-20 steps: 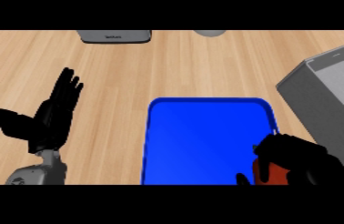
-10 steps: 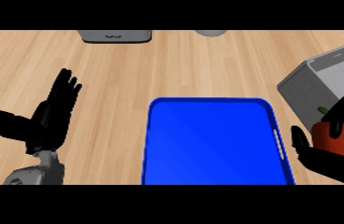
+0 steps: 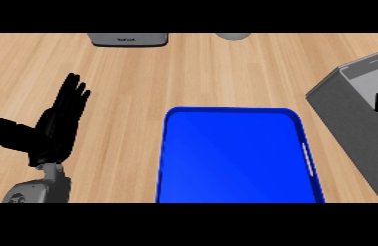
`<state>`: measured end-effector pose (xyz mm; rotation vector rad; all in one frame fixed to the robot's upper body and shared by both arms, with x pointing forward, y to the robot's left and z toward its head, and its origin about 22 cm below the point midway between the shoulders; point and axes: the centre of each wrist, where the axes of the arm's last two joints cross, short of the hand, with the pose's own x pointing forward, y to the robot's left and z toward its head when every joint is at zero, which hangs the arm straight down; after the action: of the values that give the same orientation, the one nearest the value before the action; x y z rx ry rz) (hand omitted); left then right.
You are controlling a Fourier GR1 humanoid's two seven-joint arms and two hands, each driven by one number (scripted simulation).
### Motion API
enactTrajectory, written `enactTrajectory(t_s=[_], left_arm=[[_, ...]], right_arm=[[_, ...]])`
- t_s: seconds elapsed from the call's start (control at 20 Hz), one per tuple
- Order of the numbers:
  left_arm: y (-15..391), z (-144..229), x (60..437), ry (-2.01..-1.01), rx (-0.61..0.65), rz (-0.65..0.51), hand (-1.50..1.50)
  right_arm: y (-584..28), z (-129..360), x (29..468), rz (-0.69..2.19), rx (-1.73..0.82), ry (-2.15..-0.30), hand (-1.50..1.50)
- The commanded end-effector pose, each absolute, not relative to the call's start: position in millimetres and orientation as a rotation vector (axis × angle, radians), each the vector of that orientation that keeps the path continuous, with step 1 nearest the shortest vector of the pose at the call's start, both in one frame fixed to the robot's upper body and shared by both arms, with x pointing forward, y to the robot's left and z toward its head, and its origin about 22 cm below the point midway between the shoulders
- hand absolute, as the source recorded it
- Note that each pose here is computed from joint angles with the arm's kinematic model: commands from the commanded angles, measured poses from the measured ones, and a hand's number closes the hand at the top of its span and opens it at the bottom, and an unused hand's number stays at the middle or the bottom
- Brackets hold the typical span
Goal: Pick the bell pepper from the tray and place it in the cardboard box
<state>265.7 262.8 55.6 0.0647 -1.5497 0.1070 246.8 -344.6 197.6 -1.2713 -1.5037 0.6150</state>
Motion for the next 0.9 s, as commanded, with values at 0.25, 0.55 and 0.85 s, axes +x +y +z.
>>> enactTrajectory(t_s=[0.25,0.55,0.85], left_arm=[[257,58,279,-1.565,0.071,0.112,0.0],[246,58,269,-1.558,0.048,0.073,0.0],[253,61,273,-1.564,0.048,0.095,0.0]], right_arm=[[-422,172,296,0.691,-1.374,-1.419,1.5],[-450,131,304,0.985,-1.359,-0.999,1.5],[-472,110,331,0.957,-1.176,-0.981,-1.5]])
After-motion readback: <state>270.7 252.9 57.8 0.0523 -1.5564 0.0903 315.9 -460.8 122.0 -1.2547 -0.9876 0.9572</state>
